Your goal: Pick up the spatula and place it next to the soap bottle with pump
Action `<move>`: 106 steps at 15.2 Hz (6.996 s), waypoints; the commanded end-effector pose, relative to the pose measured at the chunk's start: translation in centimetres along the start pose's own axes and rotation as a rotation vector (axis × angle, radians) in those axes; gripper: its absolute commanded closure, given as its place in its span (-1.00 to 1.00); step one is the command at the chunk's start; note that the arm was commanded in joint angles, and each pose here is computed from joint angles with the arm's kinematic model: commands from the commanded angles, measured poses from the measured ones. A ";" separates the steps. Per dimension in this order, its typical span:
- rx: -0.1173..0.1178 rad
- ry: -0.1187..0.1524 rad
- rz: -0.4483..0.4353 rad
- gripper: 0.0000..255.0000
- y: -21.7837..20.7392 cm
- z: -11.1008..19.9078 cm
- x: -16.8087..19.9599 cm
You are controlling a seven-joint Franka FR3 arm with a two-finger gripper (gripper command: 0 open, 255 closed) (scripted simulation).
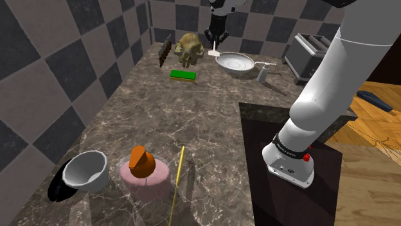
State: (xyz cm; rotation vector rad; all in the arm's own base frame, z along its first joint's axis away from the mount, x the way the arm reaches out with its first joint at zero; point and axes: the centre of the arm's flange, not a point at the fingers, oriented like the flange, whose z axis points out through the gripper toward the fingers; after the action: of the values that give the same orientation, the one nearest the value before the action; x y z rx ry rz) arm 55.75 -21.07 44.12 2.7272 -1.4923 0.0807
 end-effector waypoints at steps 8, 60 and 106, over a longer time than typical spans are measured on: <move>0.000 0.000 0.000 1.00 0.0 -4.8 0.3; 0.000 0.000 0.000 1.00 -5.3 -16.0 -46.4; 0.000 0.000 0.000 1.00 -6.2 4.0 -55.9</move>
State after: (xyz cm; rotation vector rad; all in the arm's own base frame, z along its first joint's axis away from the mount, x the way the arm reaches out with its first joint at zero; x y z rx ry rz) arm 31.05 29.07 37.25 2.7265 -1.4924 0.0798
